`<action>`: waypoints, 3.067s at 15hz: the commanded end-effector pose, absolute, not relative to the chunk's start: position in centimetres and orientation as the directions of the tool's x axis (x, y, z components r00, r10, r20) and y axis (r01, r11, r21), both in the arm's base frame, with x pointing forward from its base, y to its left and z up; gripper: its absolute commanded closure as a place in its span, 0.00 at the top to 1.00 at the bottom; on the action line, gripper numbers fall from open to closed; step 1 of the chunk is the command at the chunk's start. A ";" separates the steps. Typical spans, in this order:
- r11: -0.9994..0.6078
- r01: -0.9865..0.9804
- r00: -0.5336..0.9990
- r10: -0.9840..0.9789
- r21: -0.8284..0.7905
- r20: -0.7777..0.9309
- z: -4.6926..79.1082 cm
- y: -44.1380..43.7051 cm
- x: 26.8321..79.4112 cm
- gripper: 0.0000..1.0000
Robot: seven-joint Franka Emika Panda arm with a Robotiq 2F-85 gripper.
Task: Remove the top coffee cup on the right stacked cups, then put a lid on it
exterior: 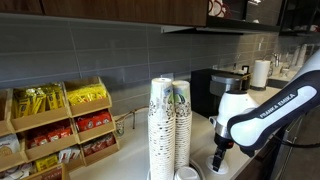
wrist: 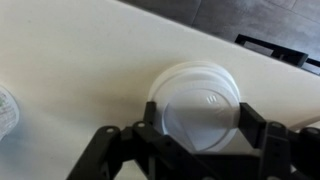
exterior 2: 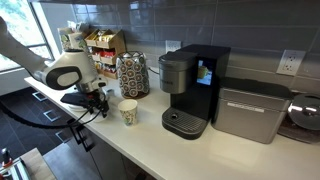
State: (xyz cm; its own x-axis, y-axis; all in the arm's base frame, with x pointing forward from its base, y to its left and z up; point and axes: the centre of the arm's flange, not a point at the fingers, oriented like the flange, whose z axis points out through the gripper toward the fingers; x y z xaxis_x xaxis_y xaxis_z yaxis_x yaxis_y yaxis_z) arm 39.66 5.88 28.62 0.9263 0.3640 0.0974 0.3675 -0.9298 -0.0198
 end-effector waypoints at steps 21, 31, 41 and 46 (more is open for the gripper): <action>-0.930 0.360 0.921 0.367 0.076 0.128 38.1 2.5 38.5 0.80; -0.933 0.340 0.922 0.355 0.114 0.153 41.3 0.8 40.1 0.79; -0.954 0.269 0.940 0.290 0.135 0.177 42.6 -3.5 41.6 0.76; -0.961 0.240 0.949 0.262 0.140 0.176 42.7 -5.1 42.1 0.78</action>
